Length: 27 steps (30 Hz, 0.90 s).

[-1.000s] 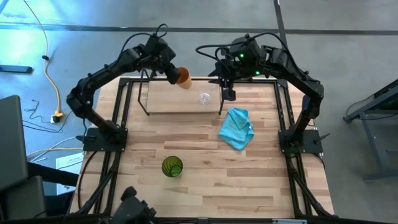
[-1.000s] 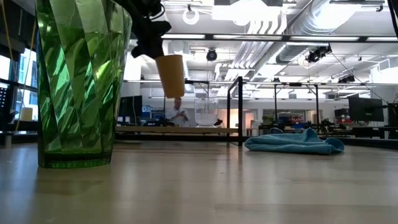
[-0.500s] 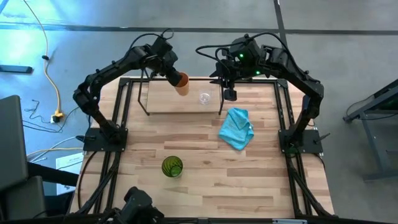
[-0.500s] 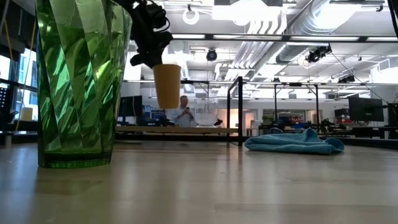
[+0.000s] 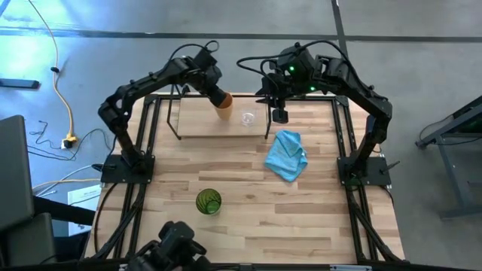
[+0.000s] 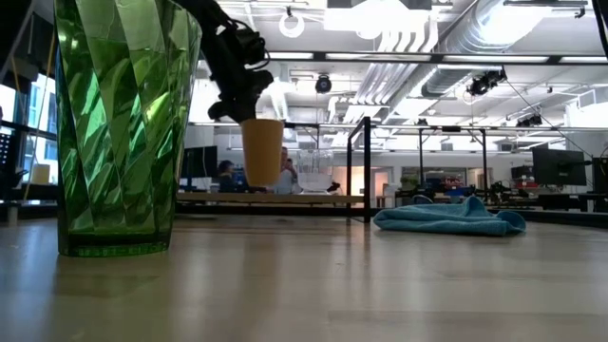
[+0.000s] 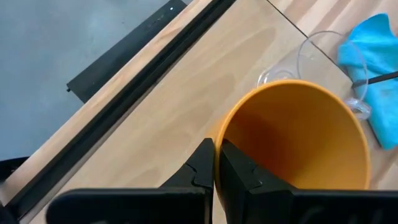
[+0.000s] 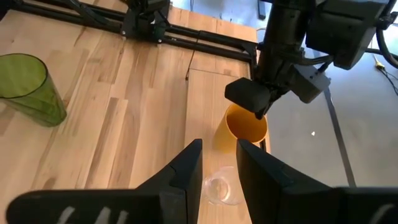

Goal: Stack small to large cups/mugs on shelf
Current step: Put the yellow cup on the shelf

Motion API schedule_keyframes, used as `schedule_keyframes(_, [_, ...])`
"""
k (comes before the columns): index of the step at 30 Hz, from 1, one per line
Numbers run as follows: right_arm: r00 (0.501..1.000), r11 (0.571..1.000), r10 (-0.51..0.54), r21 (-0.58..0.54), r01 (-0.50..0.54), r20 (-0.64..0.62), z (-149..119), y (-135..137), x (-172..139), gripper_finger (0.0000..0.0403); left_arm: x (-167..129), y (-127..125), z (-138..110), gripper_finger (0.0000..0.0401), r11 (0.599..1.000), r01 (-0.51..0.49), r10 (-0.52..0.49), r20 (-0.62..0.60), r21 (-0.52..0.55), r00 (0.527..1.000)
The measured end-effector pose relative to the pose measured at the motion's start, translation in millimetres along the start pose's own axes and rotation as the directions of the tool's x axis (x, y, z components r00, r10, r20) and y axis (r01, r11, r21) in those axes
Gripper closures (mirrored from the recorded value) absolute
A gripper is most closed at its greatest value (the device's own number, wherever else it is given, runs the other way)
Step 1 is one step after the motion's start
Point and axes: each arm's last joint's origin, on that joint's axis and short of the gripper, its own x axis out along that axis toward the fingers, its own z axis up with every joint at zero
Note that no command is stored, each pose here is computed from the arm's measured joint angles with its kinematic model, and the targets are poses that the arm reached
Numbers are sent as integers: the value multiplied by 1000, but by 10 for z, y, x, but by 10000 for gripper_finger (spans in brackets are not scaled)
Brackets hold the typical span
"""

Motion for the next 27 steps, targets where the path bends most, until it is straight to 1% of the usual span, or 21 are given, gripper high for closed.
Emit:
schedule_keyframes(6, [1000,1000,8,3,-8,-17,-17,7,2,311,20,8,14,401,1000,-1,1,9,1,1000])
schedule_keyframes(12, [1000,1000,9,3,-9,-20,-20,9,2,311,8,85,-2,401,1000,-13,13,-7,-22,1000])
schedule_keyframes(18, [1000,1000,19,4,-19,-16,-18,11,2,311,10,75,-7,401,1000,-10,10,-13,-21,1000])
schedule_keyframes(27, [999,999,38,4,-38,-7,-15,17,1,311,10,74,-48,401,999,-19,17,-54,-30,998])
